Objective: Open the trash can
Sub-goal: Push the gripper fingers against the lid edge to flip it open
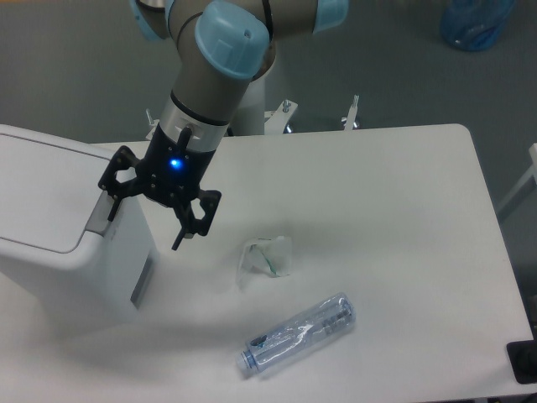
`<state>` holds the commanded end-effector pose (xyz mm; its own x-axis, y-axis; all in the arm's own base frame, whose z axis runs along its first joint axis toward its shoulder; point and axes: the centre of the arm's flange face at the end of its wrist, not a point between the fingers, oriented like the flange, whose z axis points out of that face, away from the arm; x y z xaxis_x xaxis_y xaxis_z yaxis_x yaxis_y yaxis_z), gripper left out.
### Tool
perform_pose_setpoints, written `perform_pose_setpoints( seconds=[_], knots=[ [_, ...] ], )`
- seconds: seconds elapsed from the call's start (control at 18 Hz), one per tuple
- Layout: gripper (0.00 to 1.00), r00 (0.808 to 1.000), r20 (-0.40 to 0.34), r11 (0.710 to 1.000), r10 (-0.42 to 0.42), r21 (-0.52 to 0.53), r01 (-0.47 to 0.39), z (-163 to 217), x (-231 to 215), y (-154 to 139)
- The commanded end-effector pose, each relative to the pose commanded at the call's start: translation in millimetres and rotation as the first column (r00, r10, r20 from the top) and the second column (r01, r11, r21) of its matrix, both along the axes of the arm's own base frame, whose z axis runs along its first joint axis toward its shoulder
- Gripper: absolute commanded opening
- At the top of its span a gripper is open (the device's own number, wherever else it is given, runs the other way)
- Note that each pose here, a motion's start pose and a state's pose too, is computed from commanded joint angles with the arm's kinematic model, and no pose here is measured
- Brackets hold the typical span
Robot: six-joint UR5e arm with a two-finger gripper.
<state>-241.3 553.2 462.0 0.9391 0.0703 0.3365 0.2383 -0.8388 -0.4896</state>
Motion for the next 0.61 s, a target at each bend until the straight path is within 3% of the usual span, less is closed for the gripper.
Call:
perform_pose_setpoints(
  seconds=[0.61],
  knots=[
    [1.0, 1.0, 0.001, 1.0, -0.002, -0.001, 0.002, -1.3, 1.5, -0.3]
  ],
)
